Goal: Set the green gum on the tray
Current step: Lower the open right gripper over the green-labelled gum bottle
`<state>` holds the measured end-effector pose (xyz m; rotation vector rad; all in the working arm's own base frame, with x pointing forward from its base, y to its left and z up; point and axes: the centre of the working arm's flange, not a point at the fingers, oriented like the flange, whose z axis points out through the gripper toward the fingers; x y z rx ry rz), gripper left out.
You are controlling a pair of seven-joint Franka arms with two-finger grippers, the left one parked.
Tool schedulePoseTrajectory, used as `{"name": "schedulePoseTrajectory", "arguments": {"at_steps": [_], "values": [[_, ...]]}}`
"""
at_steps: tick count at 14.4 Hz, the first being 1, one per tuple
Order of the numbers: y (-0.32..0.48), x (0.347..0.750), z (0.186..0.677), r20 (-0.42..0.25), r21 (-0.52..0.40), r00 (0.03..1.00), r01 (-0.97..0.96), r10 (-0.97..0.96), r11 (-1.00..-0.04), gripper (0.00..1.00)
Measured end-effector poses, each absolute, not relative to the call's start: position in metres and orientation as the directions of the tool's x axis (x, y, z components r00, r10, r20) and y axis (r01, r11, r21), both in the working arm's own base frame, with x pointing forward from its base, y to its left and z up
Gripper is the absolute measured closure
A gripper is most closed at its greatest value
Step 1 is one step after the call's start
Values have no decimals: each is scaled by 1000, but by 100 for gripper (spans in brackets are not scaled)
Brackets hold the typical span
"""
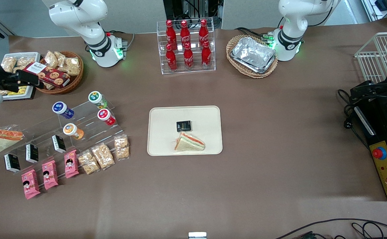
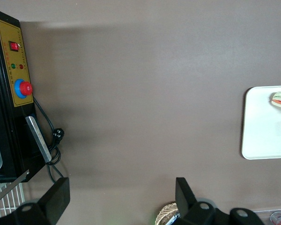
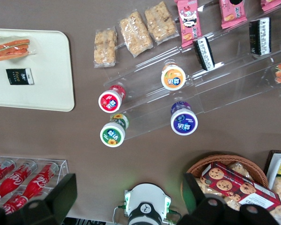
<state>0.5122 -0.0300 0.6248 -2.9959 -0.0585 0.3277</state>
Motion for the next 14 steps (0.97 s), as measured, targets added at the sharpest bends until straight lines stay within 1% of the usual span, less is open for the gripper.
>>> {"name": "schedulePoseTrajectory", "arguments": {"at_steps": [8, 11, 14], "values": [[-9, 469, 580, -149, -136, 985, 63, 83, -989, 0], [3, 455, 565, -141, -127, 987, 60, 78, -990, 0], [9, 450, 548, -135, -119, 989, 49, 65, -992, 0]]}}
